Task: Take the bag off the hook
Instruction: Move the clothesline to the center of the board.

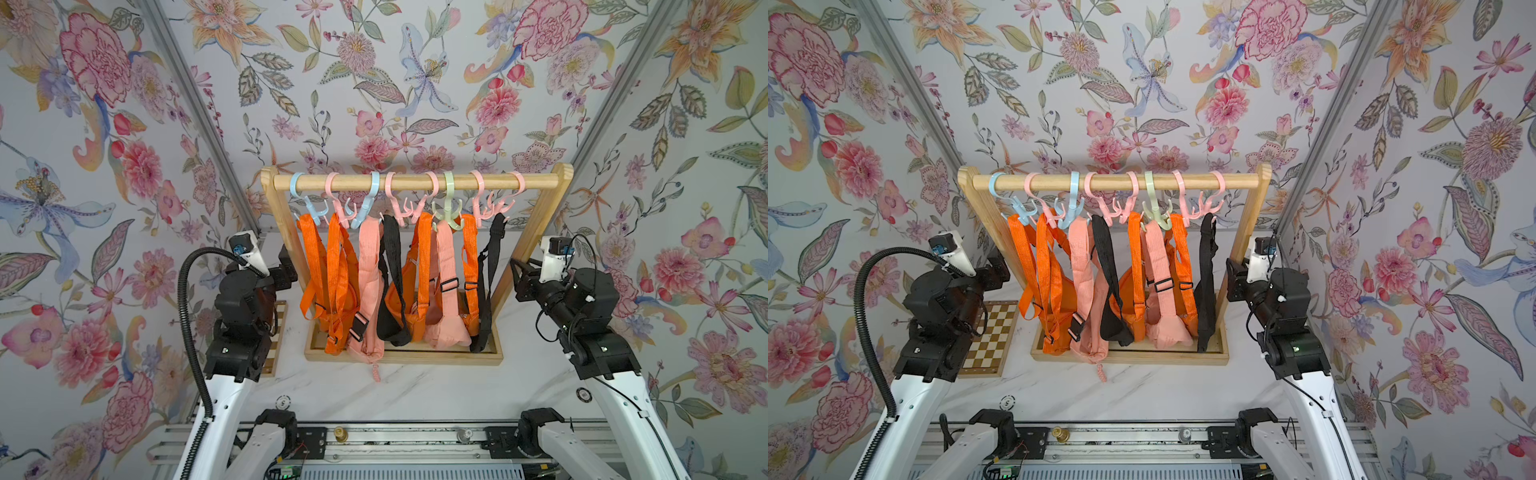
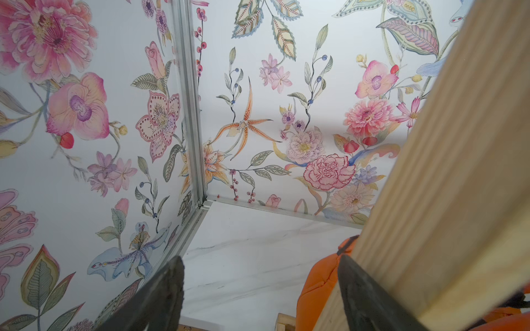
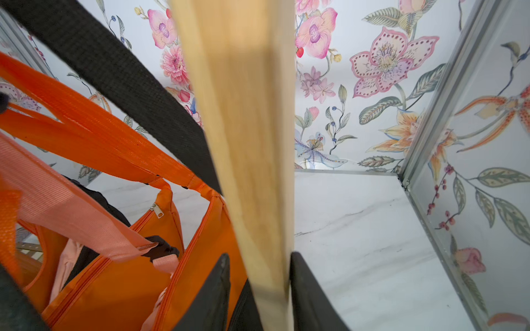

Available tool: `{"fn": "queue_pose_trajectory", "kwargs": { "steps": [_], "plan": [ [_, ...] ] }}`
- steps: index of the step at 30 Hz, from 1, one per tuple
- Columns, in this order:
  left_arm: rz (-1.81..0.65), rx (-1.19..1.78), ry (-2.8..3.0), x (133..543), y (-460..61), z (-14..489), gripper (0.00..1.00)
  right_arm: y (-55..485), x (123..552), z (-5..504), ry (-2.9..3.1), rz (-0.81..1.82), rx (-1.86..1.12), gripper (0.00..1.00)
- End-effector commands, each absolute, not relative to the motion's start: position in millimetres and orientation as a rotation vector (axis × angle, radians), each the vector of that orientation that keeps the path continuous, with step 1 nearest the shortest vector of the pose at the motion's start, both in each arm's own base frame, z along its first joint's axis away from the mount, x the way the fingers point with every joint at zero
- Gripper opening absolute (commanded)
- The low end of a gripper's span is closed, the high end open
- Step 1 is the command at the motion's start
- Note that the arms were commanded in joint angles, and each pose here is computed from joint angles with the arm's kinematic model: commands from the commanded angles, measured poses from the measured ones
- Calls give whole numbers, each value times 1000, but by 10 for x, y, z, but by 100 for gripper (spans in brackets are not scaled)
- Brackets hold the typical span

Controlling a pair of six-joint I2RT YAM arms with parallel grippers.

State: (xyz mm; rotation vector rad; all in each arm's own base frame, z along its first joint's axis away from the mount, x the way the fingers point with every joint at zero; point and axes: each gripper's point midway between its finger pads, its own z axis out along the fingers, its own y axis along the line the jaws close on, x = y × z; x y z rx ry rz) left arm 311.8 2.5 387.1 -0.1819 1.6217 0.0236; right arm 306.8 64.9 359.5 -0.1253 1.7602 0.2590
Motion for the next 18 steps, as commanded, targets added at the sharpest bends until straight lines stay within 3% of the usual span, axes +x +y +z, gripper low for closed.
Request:
{"fn": "queue_pose_trajectory", "kwargs": {
  "steps": [1, 9, 18],
  "plan": [
    [-118, -45, 1636, 3086, -355, 3933, 83, 797, 3137, 3804, 1688, 315, -176, 27],
    [-138, -35, 1669, 3018, -431, 3922, 88, 869, 3283, 3842, 1675, 321, -157, 19],
    [-152, -12, 1712, 2801, -441, 3820, 90, 875, 3316, 3812, 1662, 292, -119, 19]
  ]
}}
